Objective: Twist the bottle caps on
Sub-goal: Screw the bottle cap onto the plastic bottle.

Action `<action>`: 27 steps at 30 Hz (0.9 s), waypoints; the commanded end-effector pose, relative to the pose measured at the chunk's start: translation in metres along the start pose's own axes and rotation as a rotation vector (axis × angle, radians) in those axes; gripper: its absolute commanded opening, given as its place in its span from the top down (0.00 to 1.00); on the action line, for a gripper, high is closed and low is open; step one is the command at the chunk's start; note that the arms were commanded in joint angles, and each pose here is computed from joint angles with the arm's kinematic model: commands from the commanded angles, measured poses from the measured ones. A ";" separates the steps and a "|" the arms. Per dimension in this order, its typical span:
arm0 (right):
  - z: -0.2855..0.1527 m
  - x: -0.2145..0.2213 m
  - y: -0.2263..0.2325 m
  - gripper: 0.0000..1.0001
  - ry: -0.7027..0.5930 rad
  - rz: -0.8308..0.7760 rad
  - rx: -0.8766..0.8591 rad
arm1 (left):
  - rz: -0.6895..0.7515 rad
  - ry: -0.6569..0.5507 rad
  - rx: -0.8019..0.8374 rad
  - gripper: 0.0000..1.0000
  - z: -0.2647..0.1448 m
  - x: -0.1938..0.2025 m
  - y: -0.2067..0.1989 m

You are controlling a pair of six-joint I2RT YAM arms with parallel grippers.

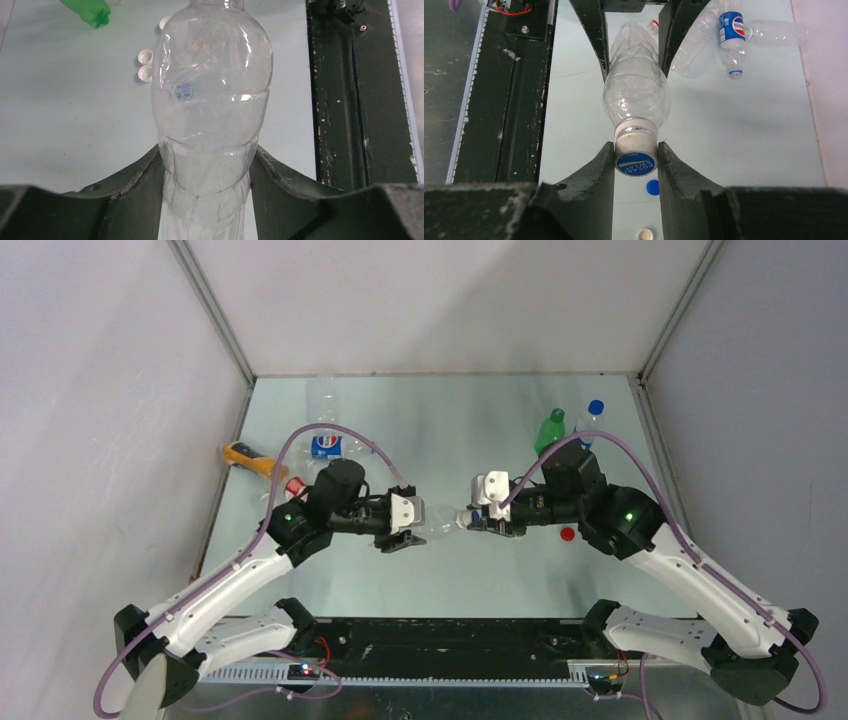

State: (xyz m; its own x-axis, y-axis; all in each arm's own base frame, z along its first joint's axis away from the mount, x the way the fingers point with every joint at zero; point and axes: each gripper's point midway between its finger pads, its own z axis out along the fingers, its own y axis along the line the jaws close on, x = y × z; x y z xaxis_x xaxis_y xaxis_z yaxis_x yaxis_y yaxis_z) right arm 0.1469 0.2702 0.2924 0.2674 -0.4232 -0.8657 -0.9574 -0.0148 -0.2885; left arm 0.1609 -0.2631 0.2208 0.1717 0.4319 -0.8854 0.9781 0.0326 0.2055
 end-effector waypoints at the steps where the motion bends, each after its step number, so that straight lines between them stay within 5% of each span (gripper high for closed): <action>1: 0.012 0.007 0.010 0.85 0.012 0.121 -0.064 | 0.157 -0.211 -0.146 1.00 -0.005 -0.062 0.030; 10: 0.020 0.005 0.007 0.85 -0.012 0.409 -0.075 | 0.247 -0.387 -0.344 1.00 -0.012 -0.091 0.046; 27: 0.026 0.050 -0.022 0.87 0.169 0.913 0.288 | 0.162 -0.391 -0.569 1.00 -0.015 -0.080 0.068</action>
State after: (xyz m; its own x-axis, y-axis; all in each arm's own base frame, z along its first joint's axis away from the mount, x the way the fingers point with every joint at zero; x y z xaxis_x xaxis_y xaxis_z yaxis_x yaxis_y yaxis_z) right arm 0.1883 0.2737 0.2715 -0.4208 -0.3133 -0.8513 -0.8484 0.4682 0.2471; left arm 0.2022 -0.2685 0.1957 0.2643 0.4149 -0.8706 0.8491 0.3280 0.4141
